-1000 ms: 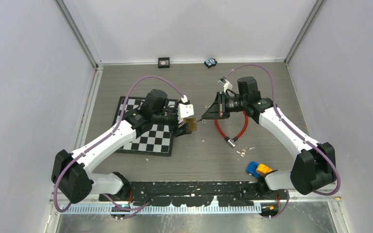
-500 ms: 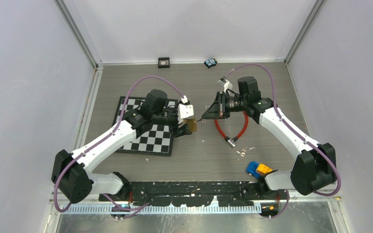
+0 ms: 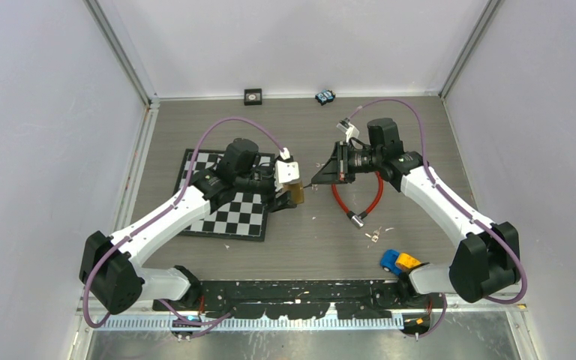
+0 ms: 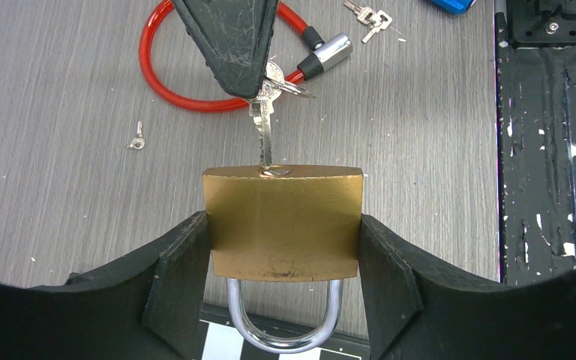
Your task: Unlock with the key
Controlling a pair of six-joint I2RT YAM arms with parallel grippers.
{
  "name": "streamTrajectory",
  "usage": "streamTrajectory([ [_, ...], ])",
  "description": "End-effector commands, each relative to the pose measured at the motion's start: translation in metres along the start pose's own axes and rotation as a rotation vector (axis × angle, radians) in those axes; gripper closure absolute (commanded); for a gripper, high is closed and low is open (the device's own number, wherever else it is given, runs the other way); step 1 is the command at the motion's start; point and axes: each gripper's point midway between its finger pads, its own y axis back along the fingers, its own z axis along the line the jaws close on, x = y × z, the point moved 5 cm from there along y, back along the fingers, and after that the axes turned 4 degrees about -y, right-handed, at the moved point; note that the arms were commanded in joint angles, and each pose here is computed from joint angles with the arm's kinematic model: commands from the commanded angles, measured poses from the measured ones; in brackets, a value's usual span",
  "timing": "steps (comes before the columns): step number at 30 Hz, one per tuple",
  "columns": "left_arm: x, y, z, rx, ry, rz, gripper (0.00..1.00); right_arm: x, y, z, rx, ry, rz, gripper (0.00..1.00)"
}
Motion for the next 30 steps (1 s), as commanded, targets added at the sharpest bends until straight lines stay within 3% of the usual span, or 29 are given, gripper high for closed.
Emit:
streamTrajectory([
  [1,-0.033,0.0064,0.0122,-0.038,-0.087,-0.122,1.0,-0.0056,0.0096,0.0261,-0.058,0.092,-0.023,0.99],
  [30,-0.0352,0.004,0.0145,-0.038,-0.054,-0.124,1.0,0.0,0.0003,0.0198,-0.031,0.115,-0.007,0.99],
])
